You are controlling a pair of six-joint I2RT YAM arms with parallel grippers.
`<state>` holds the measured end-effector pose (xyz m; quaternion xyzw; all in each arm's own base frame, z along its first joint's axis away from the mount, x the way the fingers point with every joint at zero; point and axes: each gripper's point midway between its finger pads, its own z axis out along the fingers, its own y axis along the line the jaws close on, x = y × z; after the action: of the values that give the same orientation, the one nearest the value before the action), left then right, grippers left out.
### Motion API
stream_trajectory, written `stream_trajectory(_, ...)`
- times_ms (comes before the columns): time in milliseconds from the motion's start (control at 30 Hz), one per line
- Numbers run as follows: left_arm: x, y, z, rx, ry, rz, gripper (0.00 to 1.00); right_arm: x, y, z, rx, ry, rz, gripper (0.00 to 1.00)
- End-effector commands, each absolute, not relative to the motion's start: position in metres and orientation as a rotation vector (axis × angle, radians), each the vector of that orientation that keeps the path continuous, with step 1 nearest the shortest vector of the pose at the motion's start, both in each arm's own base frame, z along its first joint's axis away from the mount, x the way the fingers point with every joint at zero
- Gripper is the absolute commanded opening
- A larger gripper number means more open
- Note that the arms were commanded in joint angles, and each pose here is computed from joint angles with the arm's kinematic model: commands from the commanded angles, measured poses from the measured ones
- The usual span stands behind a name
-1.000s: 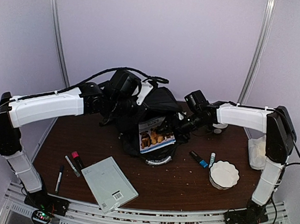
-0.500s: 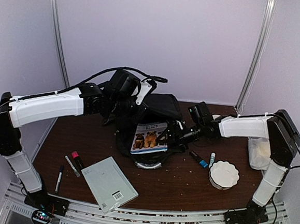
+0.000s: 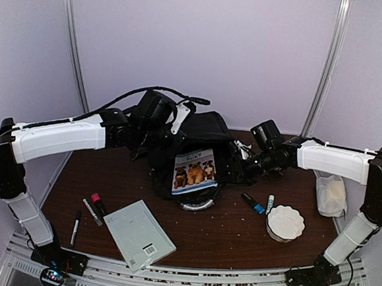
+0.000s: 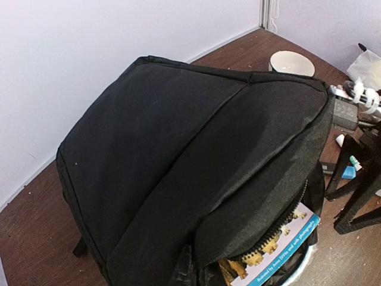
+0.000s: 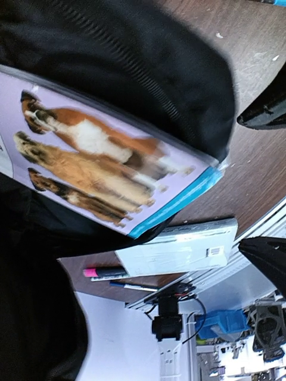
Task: Pack the student bag
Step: Move the book to the largest pocket of the bag.
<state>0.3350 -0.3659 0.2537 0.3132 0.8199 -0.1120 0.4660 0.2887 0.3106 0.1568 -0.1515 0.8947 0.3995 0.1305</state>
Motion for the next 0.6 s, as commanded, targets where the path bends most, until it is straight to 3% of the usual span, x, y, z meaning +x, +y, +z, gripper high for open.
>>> stream_trajectory(0,0.347,-0.364,0.292,0.676,1.944,-0.306,0.0,0.263,0.302,0.181,-0.51,2.505,1.2,0.64)
stream_trajectory(67,0.348,-0.366,0.292,0.673,1.94,-0.314,0.0,0.235,0.318,0.201,-0.603,2.419,1.419,0.65)
stream_trajectory(133,0.351,-0.368,0.292,0.667,1.942,-0.327,0.0,0.218,0.325,0.217,-0.742,2.342,1.472,0.58)
stream_trajectory(433,0.353,-0.378,0.284,0.684,1.988,-0.385,0.0,0.216,0.314,0.195,-1.319,2.159,0.838,0.13)
stream_trajectory(567,0.35,-0.38,0.292,0.681,1.972,-0.432,0.0,0.219,0.325,0.18,-1.534,1.946,0.556,0.04)
